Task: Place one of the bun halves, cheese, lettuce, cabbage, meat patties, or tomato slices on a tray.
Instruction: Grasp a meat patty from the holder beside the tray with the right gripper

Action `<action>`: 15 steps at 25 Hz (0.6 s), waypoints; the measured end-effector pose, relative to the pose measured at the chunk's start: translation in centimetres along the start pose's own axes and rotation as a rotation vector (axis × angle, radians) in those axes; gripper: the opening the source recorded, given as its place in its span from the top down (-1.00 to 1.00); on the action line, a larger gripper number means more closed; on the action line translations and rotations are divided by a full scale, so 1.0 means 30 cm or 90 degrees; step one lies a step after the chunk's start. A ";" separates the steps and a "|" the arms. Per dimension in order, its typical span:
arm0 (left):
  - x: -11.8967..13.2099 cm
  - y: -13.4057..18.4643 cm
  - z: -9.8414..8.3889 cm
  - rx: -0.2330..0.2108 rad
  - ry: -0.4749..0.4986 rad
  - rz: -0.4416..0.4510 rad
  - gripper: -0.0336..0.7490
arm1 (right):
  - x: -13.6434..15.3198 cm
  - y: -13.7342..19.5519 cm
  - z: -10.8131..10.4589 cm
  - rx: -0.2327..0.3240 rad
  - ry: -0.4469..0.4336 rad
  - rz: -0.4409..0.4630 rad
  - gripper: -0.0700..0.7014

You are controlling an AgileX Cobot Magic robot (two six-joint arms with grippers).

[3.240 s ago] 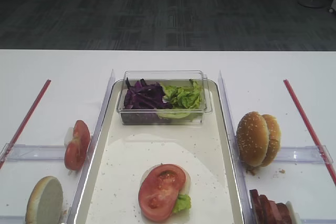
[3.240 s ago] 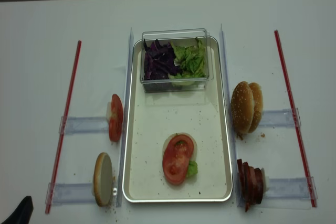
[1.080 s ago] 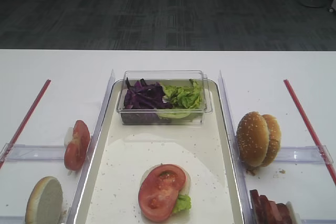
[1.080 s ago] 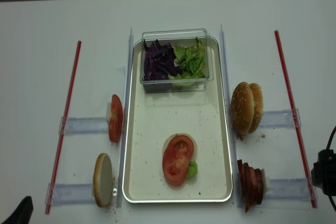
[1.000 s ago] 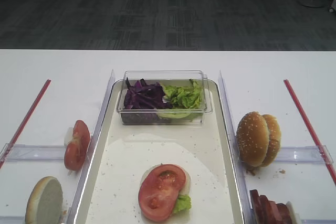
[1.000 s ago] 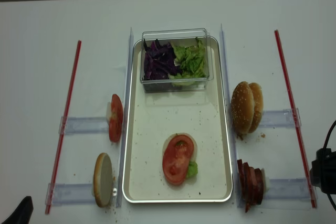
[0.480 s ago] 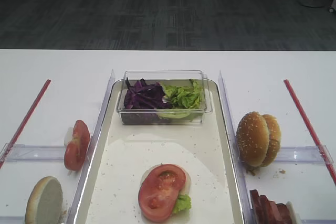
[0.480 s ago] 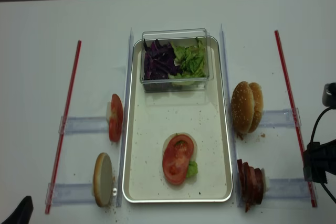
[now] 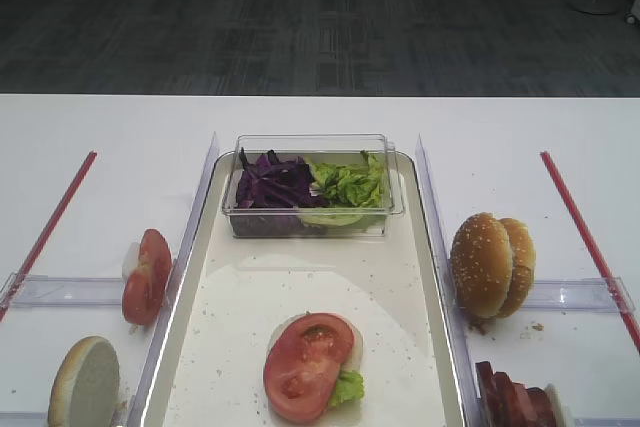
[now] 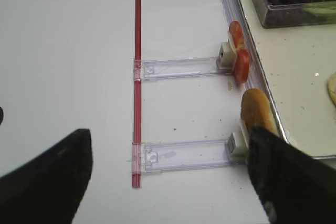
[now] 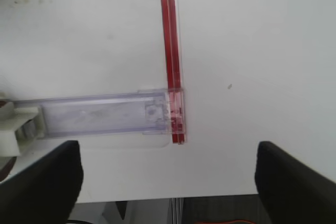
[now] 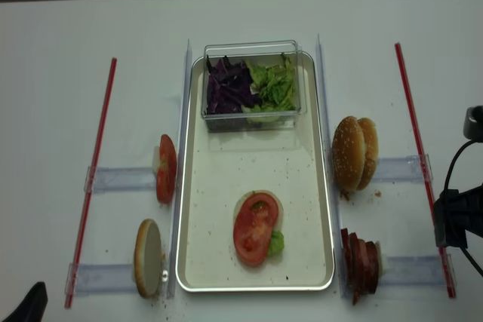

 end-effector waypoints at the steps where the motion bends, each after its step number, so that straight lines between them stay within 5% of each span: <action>1: 0.000 0.000 0.000 0.000 0.000 0.000 -0.50 | -0.007 -0.004 0.002 0.001 0.000 0.001 -0.93; 15: 0.000 0.000 0.000 0.000 0.000 0.000 -0.50 | -0.025 0.002 0.022 0.031 -0.029 0.025 -0.77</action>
Point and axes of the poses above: a point on each arm's last joint axis where the gripper is mounted, x pointing out along that axis toward the gripper, z along the wrist's bending axis when the last joint is at zero, y = z × x, the point moved 2 cm from there along x, pointing out along that axis toward the gripper, and after that the axes turned 11 degrees about x, right-handed, at the moved point
